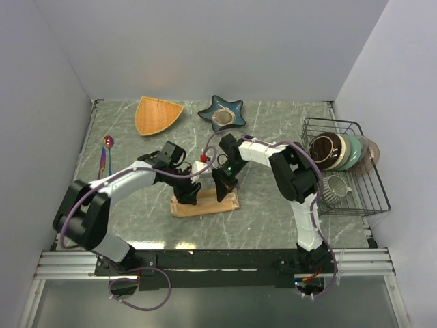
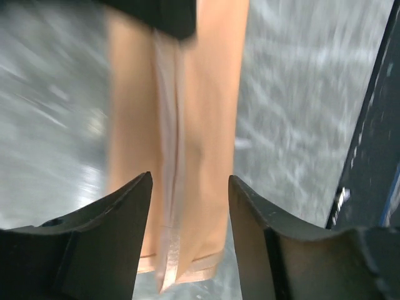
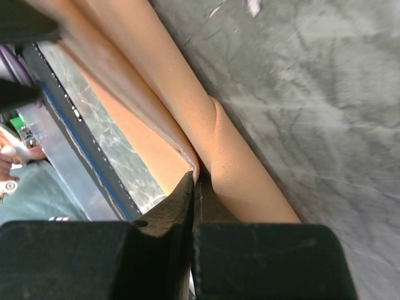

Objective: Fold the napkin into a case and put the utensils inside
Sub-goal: Fold the 2/3-rectangle-folded napkin at the center of the board, then stuff the top corner of the smaller-rectangle-folded napkin into the folded napkin.

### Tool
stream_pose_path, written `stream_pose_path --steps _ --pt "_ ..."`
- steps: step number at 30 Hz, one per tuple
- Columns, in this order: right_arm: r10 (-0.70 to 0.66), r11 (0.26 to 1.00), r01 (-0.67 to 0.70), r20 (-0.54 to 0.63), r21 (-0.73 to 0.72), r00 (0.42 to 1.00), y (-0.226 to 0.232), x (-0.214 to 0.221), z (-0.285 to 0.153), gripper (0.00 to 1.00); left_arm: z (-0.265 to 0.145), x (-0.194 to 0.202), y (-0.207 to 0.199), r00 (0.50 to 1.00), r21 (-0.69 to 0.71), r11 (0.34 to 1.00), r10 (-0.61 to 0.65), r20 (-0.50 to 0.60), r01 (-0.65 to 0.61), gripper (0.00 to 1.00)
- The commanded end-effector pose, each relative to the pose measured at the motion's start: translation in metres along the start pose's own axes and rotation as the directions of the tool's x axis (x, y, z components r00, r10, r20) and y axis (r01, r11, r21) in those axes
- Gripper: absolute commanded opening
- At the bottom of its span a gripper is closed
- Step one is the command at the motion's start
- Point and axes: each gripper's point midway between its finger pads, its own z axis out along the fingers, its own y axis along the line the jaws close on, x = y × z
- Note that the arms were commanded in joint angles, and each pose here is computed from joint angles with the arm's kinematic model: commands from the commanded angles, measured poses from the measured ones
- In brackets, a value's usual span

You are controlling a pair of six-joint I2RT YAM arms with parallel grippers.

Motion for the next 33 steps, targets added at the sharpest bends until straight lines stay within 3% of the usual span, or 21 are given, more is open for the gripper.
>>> stream_pose_path --steps 1,5,22,25,29,31,33 --pt "-0.026 1.000 0.026 0.055 0.008 0.998 0.003 -0.008 -0.007 0.00 -0.009 -0.058 -0.006 0.978 -0.048 0.998 0.060 0.202 -0.051 0.59" --pt "-0.046 0.999 0.048 0.087 -0.018 0.995 0.014 -0.011 -0.014 0.00 0.005 -0.068 0.001 0.967 -0.082 0.994 0.092 0.238 -0.075 0.60" --pt "-0.109 0.991 0.120 0.143 -0.067 0.984 0.036 -0.013 -0.026 0.00 0.048 -0.068 0.003 0.976 -0.047 0.990 0.142 0.164 -0.136 0.61" --pt "-0.112 0.990 0.123 0.142 -0.070 0.984 0.037 -0.013 -0.027 0.00 0.053 -0.066 0.001 0.980 -0.031 0.990 0.140 0.141 -0.137 0.53" --pt "-0.111 0.990 0.121 0.141 -0.069 0.984 0.037 -0.012 -0.027 0.00 0.060 -0.062 -0.001 0.988 -0.005 0.992 0.125 0.096 -0.125 0.31" --pt "-0.110 0.990 0.121 0.144 -0.067 0.983 0.037 -0.013 -0.027 0.00 0.061 -0.059 0.001 0.990 -0.008 0.993 0.117 0.077 -0.116 0.30" --pt "-0.107 0.991 0.118 0.145 -0.067 0.984 0.037 -0.012 -0.027 0.00 0.059 -0.058 0.003 0.991 -0.034 0.993 0.114 0.071 -0.112 0.40"
